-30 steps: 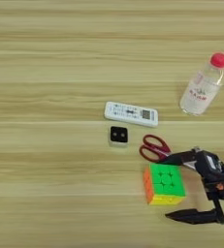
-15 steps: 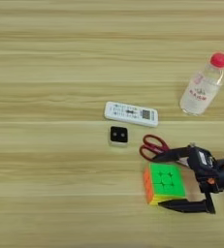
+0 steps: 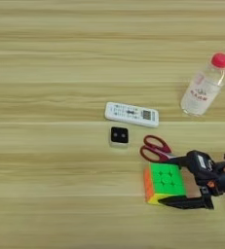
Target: Move the objects on the table
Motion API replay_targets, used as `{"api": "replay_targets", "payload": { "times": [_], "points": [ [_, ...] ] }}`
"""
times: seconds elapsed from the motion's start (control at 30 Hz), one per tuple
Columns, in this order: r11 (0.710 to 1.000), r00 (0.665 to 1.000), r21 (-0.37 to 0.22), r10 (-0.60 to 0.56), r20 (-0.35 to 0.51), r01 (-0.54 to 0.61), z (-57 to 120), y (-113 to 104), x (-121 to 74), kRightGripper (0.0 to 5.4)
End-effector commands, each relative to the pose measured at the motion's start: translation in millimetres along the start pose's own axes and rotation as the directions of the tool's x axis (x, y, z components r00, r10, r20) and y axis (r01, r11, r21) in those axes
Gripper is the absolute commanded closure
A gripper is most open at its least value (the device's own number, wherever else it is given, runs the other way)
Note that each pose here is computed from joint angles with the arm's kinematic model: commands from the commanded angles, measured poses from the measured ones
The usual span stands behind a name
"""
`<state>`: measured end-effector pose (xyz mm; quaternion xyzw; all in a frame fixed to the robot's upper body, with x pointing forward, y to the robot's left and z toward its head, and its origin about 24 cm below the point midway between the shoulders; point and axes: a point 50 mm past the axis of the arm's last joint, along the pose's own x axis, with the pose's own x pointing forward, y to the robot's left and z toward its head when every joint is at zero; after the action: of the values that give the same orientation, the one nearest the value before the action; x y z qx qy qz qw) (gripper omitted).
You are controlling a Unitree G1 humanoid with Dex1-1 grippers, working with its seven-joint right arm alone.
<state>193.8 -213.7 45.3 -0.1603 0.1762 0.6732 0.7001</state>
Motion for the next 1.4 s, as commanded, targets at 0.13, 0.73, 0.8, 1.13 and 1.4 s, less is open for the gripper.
{"api": "replay_targets", "payload": {
  "times": [0.13,0.73,0.8,1.13,1.4],
  "points": [
    [0.978,0.982,-0.148,-0.124,0.144,0.145,43.3,-25.8,-12.8,2.07],
    [0.962,0.997,-0.271,0.015,0.071,0.005,77.2,-58.1,77.9,2.07],
    [0.960,0.997,-0.278,0.049,0.055,-0.032,78.7,-57.9,86.3,2.07],
    [0.956,0.989,-0.268,0.137,0.058,-0.117,83.0,-52.9,104.0,2.07],
    [0.955,0.990,-0.278,0.125,0.066,-0.102,83.3,-52.7,101.4,1.26]
  ]
}}
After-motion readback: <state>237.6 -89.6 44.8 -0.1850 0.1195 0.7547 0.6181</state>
